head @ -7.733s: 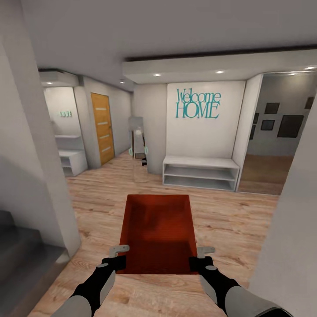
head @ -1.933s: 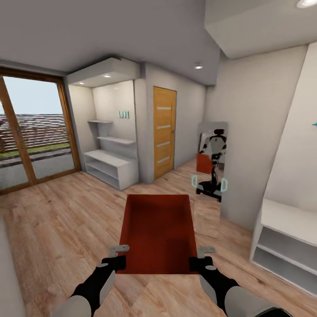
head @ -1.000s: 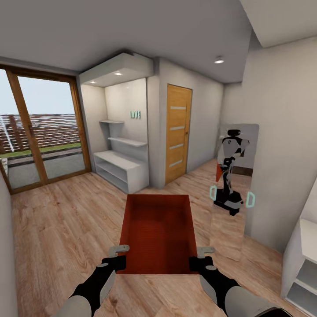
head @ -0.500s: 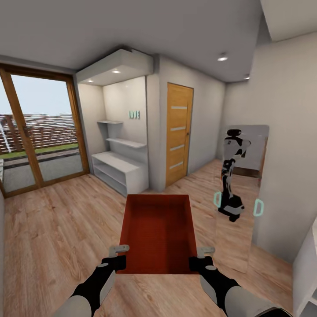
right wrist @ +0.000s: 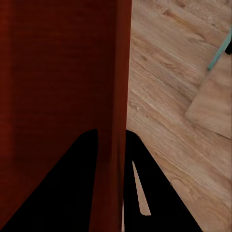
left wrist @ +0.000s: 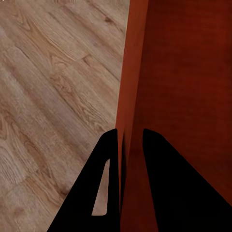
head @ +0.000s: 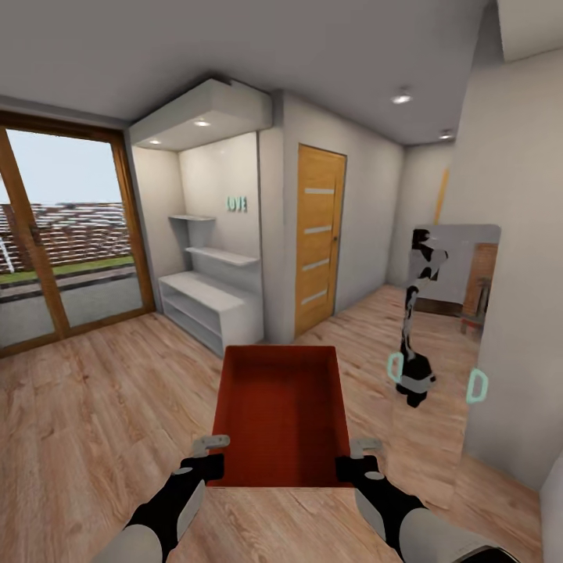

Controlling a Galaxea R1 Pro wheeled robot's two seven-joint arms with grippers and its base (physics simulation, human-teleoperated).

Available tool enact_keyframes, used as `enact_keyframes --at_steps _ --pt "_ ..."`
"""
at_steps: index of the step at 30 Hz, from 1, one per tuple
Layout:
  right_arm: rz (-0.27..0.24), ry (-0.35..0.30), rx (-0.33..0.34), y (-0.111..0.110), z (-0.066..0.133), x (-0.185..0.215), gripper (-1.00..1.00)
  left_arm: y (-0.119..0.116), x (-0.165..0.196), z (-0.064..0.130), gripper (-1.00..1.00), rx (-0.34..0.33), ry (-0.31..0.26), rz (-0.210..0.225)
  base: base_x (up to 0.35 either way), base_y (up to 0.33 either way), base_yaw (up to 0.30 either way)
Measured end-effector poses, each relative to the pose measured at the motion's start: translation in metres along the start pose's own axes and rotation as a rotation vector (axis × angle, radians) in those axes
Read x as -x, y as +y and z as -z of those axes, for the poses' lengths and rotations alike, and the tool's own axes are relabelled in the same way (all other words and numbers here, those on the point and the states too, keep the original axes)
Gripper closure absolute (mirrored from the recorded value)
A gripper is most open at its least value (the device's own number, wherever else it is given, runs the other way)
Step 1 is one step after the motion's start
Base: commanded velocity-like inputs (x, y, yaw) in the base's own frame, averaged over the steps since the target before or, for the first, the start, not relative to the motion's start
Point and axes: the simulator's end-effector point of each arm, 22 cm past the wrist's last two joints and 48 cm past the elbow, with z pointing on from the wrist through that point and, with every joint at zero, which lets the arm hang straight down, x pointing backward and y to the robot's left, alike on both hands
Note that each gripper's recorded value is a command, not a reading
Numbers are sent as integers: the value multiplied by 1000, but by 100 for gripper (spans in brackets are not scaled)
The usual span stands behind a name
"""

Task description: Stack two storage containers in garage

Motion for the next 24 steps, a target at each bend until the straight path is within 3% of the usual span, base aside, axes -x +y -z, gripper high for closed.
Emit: enact_keyframes --at_steps 24 --pt "1 0 0 -1 0 0 100 -1 0 0 100 0 0 1 322 0 0"
